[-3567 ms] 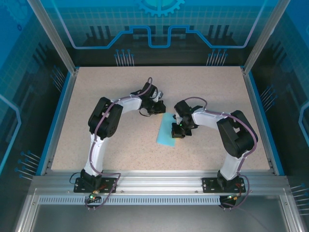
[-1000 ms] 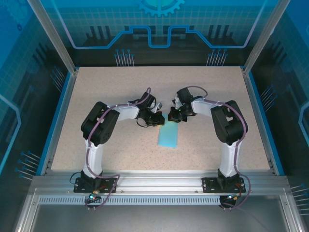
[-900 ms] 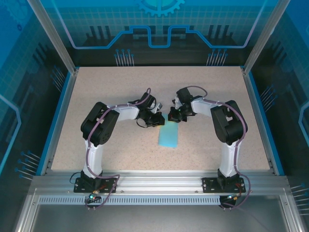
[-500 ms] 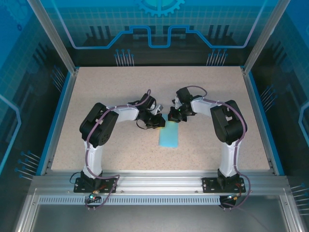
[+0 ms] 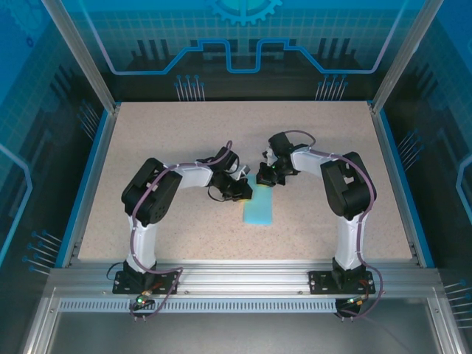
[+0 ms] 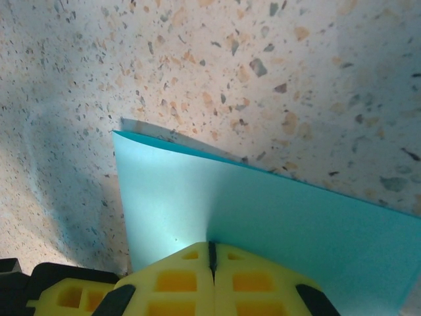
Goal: Fold a paper plane with a square sheet of paper (fold left side to right side)
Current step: First fold the square sheet of paper in half at the center of the table.
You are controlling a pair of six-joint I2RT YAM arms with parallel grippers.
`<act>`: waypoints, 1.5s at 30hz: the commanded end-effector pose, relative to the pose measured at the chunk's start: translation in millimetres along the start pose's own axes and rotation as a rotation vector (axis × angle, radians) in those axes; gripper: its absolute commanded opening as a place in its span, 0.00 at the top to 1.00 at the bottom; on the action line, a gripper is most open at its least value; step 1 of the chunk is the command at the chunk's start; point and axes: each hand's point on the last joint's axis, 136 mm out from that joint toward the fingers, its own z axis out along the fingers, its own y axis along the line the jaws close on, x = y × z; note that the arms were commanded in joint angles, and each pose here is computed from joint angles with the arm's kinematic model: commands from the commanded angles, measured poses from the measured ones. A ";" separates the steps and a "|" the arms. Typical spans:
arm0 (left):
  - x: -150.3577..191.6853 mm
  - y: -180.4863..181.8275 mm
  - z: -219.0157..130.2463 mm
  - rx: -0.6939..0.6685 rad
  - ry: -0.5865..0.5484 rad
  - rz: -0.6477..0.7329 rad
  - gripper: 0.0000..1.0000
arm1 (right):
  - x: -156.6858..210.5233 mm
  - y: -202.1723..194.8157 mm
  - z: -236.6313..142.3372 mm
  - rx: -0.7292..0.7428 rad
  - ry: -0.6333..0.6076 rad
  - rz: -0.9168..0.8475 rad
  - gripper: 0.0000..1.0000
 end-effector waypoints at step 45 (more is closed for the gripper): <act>92.9 -44.3 -33.7 0.090 0.118 0.094 0.81 | -10.7 10.7 -10.9 0.002 -0.038 -0.086 0.86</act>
